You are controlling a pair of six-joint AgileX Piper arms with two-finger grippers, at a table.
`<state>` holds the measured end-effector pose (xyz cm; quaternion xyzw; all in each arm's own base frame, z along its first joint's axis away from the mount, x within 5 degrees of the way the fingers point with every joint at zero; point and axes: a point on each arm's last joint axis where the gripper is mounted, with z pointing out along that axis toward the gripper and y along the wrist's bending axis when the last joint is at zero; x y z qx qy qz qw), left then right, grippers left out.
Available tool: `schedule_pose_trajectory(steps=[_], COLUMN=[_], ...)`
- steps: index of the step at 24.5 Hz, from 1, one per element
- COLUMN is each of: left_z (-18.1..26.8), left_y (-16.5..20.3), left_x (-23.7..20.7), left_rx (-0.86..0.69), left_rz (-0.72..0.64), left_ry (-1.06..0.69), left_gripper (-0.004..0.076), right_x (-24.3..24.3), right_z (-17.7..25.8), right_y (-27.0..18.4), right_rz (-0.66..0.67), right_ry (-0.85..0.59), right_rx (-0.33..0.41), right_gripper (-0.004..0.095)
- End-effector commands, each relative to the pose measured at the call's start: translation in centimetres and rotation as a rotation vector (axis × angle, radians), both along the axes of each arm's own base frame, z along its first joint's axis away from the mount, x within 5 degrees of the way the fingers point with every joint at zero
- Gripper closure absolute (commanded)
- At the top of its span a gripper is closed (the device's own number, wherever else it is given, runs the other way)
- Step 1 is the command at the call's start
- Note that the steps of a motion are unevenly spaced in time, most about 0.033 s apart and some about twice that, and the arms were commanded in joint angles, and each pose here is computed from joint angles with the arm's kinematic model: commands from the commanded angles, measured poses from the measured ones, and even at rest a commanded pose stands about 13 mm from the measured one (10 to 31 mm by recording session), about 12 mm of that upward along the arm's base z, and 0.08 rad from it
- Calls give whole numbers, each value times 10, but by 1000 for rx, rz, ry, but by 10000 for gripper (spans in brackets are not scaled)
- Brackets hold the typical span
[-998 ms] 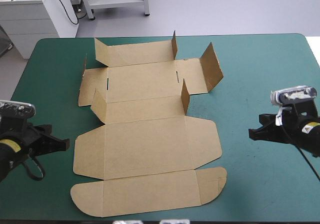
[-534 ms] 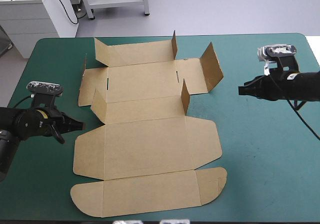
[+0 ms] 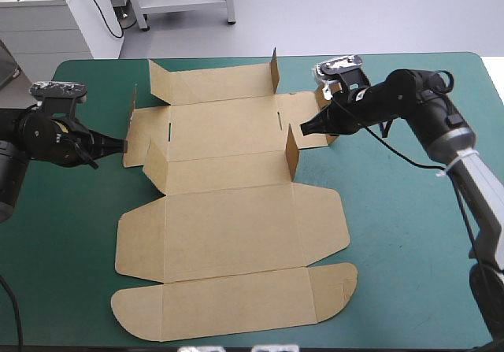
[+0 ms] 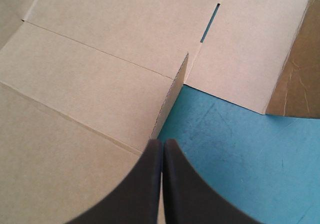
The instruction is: Fold the box
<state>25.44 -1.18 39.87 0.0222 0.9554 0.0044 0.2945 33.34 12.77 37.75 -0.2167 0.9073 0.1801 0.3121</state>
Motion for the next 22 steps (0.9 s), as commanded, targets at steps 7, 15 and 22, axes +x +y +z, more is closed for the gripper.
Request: schedule_pose_trajectory(steps=[7,15,22], left_z=[16,16,16], left_y=[13,13,12], left_x=[-12,-12,-11], left_rx=[-5,1,-3], left_rz=[57,48,47], left_ry=[-22,-24,-29], left_gripper=[731,731,731], right_x=[17,33,50], right_z=[1,-26,-53], right_y=[20,30,41], right_rz=[-16,-31,-18], right_ry=[-36,65,169], right_rx=[56,110,124], right_gripper=[526,527,527])
